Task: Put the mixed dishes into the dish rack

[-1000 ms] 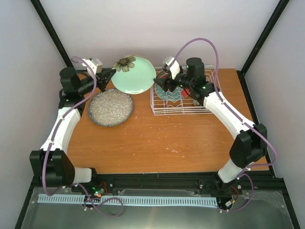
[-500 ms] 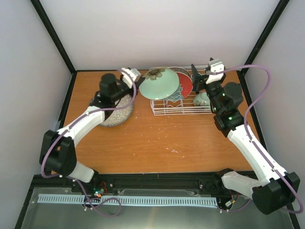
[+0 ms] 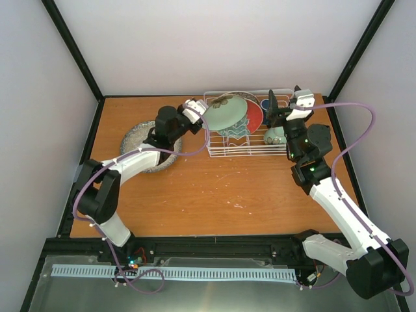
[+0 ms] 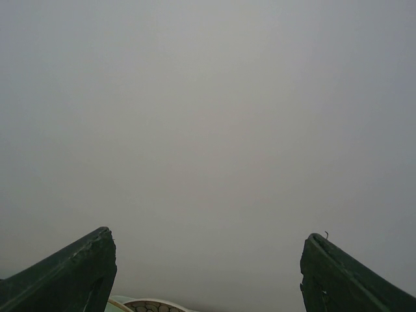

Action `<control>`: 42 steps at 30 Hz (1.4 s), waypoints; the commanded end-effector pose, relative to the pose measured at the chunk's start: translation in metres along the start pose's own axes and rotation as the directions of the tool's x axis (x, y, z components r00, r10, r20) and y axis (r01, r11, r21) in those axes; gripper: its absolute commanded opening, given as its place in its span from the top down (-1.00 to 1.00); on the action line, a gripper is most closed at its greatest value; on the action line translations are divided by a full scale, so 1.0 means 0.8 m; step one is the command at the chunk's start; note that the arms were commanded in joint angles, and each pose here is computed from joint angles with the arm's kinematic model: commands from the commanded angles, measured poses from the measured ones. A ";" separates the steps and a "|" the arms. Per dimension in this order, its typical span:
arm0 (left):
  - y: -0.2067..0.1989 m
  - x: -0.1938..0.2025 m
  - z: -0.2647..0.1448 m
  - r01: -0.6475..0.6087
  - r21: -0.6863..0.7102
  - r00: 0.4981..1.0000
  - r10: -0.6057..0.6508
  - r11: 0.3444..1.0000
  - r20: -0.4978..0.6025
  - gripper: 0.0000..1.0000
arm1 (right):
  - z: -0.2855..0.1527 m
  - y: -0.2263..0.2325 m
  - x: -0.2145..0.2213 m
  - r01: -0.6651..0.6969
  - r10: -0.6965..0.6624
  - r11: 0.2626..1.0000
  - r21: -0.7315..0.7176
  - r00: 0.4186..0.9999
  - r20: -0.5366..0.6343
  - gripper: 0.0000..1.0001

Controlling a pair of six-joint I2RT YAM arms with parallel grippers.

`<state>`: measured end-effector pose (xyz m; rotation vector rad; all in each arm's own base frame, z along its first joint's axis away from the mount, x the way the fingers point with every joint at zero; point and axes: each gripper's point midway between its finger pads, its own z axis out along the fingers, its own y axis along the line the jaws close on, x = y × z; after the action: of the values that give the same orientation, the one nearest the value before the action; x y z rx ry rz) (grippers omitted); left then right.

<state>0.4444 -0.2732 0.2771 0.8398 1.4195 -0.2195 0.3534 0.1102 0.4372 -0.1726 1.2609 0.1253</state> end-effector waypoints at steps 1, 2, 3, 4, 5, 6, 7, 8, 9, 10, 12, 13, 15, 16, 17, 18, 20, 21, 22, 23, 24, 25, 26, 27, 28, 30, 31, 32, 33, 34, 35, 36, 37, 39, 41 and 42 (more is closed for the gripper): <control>0.026 -0.116 -0.007 -0.111 -0.090 0.939 0.134 0.990 0.316 0.99 | -0.006 0.005 -0.015 -0.037 0.039 0.999 -0.027 0.998 0.053 -0.54; 0.021 -0.116 -0.004 -0.126 -0.074 0.935 0.143 0.989 0.326 0.99 | -0.007 0.006 -0.015 -0.038 0.039 0.999 -0.032 0.998 0.053 -0.54; 0.014 -0.113 0.000 -0.142 -0.055 0.930 0.153 0.988 0.333 0.99 | -0.007 0.007 -0.014 -0.036 0.037 0.999 -0.034 0.998 0.053 -0.54; 0.006 -0.112 0.002 -0.160 -0.033 0.925 0.161 0.987 0.345 0.99 | -0.007 0.007 -0.014 -0.033 0.035 0.999 -0.037 0.998 0.052 -0.54; -0.001 -0.109 0.005 -0.175 -0.013 0.921 0.168 0.984 0.351 0.99 | -0.007 0.008 -0.012 -0.028 0.030 0.999 -0.037 0.998 0.051 -0.54; -0.008 -0.107 0.007 -0.193 0.003 0.915 0.178 0.981 0.361 0.99 | -0.007 0.007 -0.011 -0.026 0.028 0.999 -0.033 0.998 0.049 -0.54; -0.013 -0.105 0.009 -0.211 0.012 0.909 0.191 0.977 0.371 0.99 | -0.006 0.007 -0.010 -0.023 0.025 0.999 -0.032 0.999 0.047 -0.54; -0.018 -0.103 0.010 -0.231 0.023 0.903 0.205 0.973 0.378 0.99 | -0.006 0.007 -0.009 -0.019 0.021 0.999 -0.031 0.999 0.046 -0.54; -0.022 -0.102 0.011 -0.250 0.030 0.895 0.220 0.968 0.388 0.99 | -0.006 0.007 -0.008 -0.017 0.019 0.999 -0.031 0.999 0.045 -0.54; -0.026 -0.100 0.012 -0.265 0.035 0.890 0.230 0.964 0.394 0.99 | -0.005 0.007 -0.007 -0.018 0.019 0.999 -0.031 0.999 0.044 -0.54; -0.032 -0.097 0.014 -0.296 0.040 0.877 0.255 0.954 0.407 0.99 | -0.004 0.008 -0.006 -0.017 0.019 0.999 -0.036 0.999 0.042 -0.54; -0.034 -0.096 0.015 -0.317 0.038 0.867 0.274 0.948 0.415 0.99 | -0.003 0.009 -0.006 -0.018 0.020 0.999 -0.038 0.999 0.043 -0.54; -0.038 -0.094 0.017 -0.354 0.030 0.848 0.308 0.935 0.431 0.99 | -0.002 0.011 -0.004 -0.019 0.021 0.999 -0.046 0.999 0.041 -0.54; -0.040 -0.094 0.019 -0.373 0.028 0.838 0.324 0.927 0.438 0.99 | -0.002 0.011 -0.004 -0.019 0.021 0.999 -0.047 0.999 0.041 -0.54; -0.042 -0.093 0.022 -0.387 0.026 0.831 0.337 0.922 0.443 0.99 | -0.002 0.012 -0.005 -0.018 0.020 0.999 -0.049 0.999 0.042 -0.54; -0.044 -0.094 0.024 -0.405 0.025 0.819 0.351 0.914 0.453 0.98 | -0.001 0.012 -0.005 -0.018 0.020 0.999 -0.049 0.999 0.042 -0.54; -0.046 -0.095 0.027 -0.436 0.012 0.796 0.379 0.900 0.472 0.99 | -0.001 0.011 -0.005 -0.014 0.016 0.999 -0.048 0.999 0.043 -0.54; -0.048 -0.095 0.028 -0.457 0.010 0.782 0.396 0.889 0.482 0.99 | 0.000 0.012 -0.005 -0.010 0.013 0.999 -0.048 0.999 0.042 -0.54; -0.050 -0.095 0.031 -0.471 0.009 0.771 0.407 0.882 0.489 0.99 | 0.001 0.011 -0.003 -0.007 0.009 0.999 -0.045 0.999 0.038 -0.54; -0.052 -0.093 0.035 -0.480 0.011 0.766 0.413 0.877 0.492 0.99 | 0.001 0.011 -0.003 -0.002 0.004 0.999 -0.042 0.999 0.037 -0.54; -0.052 -0.094 0.037 -0.485 0.010 0.762 0.417 0.874 0.496 0.99 | 0.001 0.011 -0.003 0.001 0.000 0.999 -0.041 0.999 0.037 -0.54; -0.053 -0.091 0.040 -0.492 0.015 0.759 0.421 0.870 0.496 0.99 | 0.002 0.010 -0.002 0.005 -0.004 0.999 -0.037 0.999 0.033 -0.54; -0.055 -0.089 0.043 -0.500 0.018 0.756 0.426 0.866 0.497 0.99 | 0.002 0.009 -0.001 0.008 -0.007 0.999 -0.033 0.999 0.031 -0.54; -0.057 -0.083 0.048 -0.505 0.022 0.756 0.430 0.863 0.494 0.99 | 0.003 0.009 0.000 0.012 -0.011 0.999 -0.033 0.999 0.030 -0.54; -0.059 -0.079 0.051 -0.508 0.022 0.757 0.434 0.861 0.489 0.99 | 0.003 0.009 0.001 0.017 -0.016 0.999 -0.032 0.999 0.028 -0.54; -0.056 -0.072 0.057 -0.507 0.005 0.759 0.444 0.862 0.475 0.99 | 0.005 0.009 0.003 0.022 -0.021 0.999 -0.030 0.999 0.026 -0.54; -0.054 -0.068 0.061 -0.506 -0.003 0.764 0.450 0.863 0.463 0.99 | 0.006 0.010 0.004 0.023 -0.023 0.999 -0.032 0.999 0.024 -0.54; -0.051 -0.065 0.065 -0.500 -0.010 0.772 0.450 0.866 0.449 0.99 | 0.007 0.010 0.004 0.025 -0.025 0.999 -0.032 0.999 0.022 -0.54; -0.044 -0.064 0.071 -0.492 -0.025 0.782 0.454 0.870 0.427 0.99 | 0.008 0.011 0.006 0.027 -0.027 0.999 -0.034 0.999 0.018 -0.54; -0.042 -0.055 0.078 -0.481 -0.018 0.800 0.447 0.877 0.400 0.99 | 0.009 0.012 0.008 0.030 -0.029 0.999 -0.037 0.999 0.014 -0.54; -0.033 -0.054 0.085 -0.465 -0.032 0.817 0.443 0.885 0.369 0.99 | 0.010 0.012 0.009 0.032 -0.031 0.999 -0.038 0.999 0.011 -0.54; -0.026 -0.048 0.091 -0.448 -0.041 0.837 0.435 0.893 0.333 0.99 | 0.011 0.013 0.011 0.033 -0.033 0.999 -0.039 0.999 0.006 -0.54; -0.019 -0.043 0.095 -0.430 -0.055 0.853 0.426 0.901 0.301 0.99 | 0.012 0.014 0.012 0.035 -0.035 0.999 -0.042 0.999 0.005 -0.54; -0.007 -0.032 0.101 -0.396 -0.080 0.883 0.403 0.915 0.240 0.99 | 0.013 0.014 0.014 0.037 -0.037 0.998 -0.043 0.999 0.001 -0.54; 0.003 -0.021 0.103 -0.366 -0.108 0.905 0.380 0.924 0.189 0.99 | 0.014 0.015 0.015 0.039 -0.039 0.998 -0.044 0.999 -0.001 -0.54; 0.009 -0.016 0.103 -0.356 -0.127 0.913 0.373 0.926 0.163 0.99 | 0.015 0.015 0.016 0.039 -0.039 0.998 -0.047 0.999 -0.004 -0.54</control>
<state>0.4579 -0.3673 0.2203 1.2219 1.0719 -0.2508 0.3678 0.1233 0.4131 -0.2382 1.3000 0.1219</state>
